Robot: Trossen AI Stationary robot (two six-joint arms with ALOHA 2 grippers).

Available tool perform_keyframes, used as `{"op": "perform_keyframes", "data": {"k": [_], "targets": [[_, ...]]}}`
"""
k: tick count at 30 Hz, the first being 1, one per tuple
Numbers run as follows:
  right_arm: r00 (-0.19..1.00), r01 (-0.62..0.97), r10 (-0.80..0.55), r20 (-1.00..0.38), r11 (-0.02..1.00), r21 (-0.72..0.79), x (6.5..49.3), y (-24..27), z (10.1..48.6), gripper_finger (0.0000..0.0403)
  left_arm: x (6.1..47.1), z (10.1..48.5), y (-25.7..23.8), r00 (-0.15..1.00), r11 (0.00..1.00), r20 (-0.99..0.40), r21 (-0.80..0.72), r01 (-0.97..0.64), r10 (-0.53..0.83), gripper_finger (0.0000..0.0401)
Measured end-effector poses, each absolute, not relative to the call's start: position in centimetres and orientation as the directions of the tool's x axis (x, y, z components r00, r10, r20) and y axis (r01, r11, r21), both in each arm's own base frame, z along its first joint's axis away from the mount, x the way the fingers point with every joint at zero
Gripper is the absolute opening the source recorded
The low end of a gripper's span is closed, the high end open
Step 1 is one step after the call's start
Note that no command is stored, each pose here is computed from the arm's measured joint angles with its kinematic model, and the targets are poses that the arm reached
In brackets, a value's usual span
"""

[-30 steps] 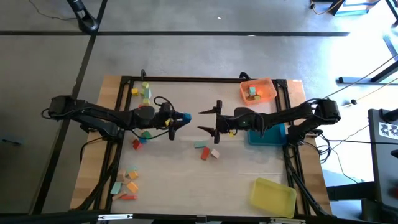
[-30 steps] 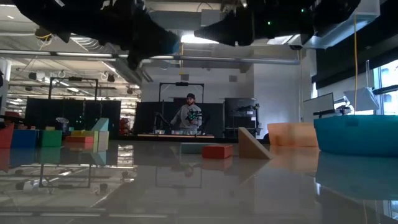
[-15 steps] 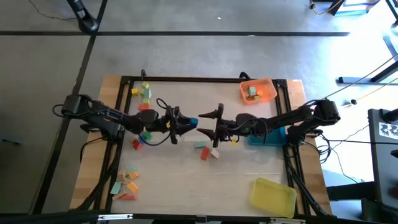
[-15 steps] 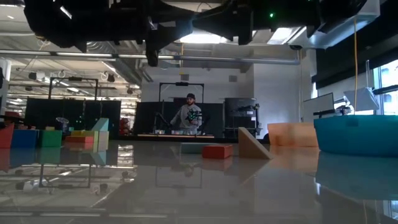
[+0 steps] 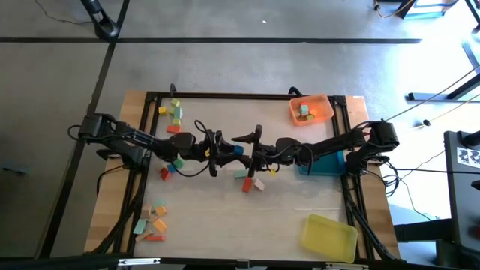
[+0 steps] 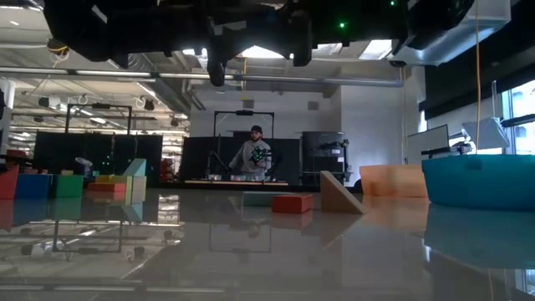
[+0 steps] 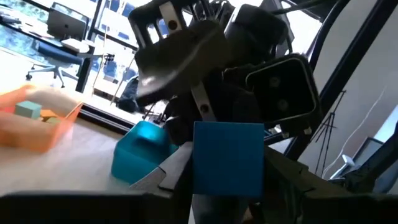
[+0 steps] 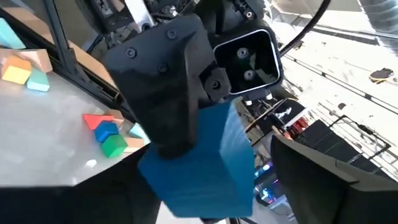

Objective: Sort blocks by size
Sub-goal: Put the blue cube block into the orange bin

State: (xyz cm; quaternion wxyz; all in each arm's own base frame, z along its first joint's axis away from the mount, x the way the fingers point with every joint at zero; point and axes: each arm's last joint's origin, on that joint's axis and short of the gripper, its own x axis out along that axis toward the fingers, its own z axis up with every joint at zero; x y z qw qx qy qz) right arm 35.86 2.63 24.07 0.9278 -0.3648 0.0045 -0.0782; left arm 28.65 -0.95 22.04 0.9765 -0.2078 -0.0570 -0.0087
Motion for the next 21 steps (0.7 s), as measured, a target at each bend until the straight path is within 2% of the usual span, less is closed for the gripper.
{"op": "perform_keyframes", "data": {"k": [6, 13, 16, 21], "targets": [[0.988, 0.136, -0.145, 0.046, 0.711, -0.690, 35.8, 3.2, 24.0, 0.0214, 28.6, 22.1, -1.0, 0.993, 0.918, 0.120, -0.395, 0.042, 0.006, 0.0127], [0.984, 0.150, -0.174, 0.048, 0.640, -0.753, 35.6, 4.5, 24.0, 0.0160, 28.7, 22.1, -1.0, 0.993, 0.918, 0.122, -0.394, 0.050, -0.002, 0.0127], [0.981, 0.158, -0.188, 0.048, 0.635, -0.756, 35.6, 4.5, 24.0, 0.0150, 28.7, 22.1, -1.0, 0.993, 0.916, 0.121, -0.397, 0.049, 0.000, 0.0127], [0.981, 0.158, -0.189, 0.047, 0.636, -0.756, 35.6, 4.4, 24.0, 0.0154, 28.7, 22.1, -1.0, 0.993, 0.915, 0.120, -0.401, 0.047, 0.002, 0.0129]]}}
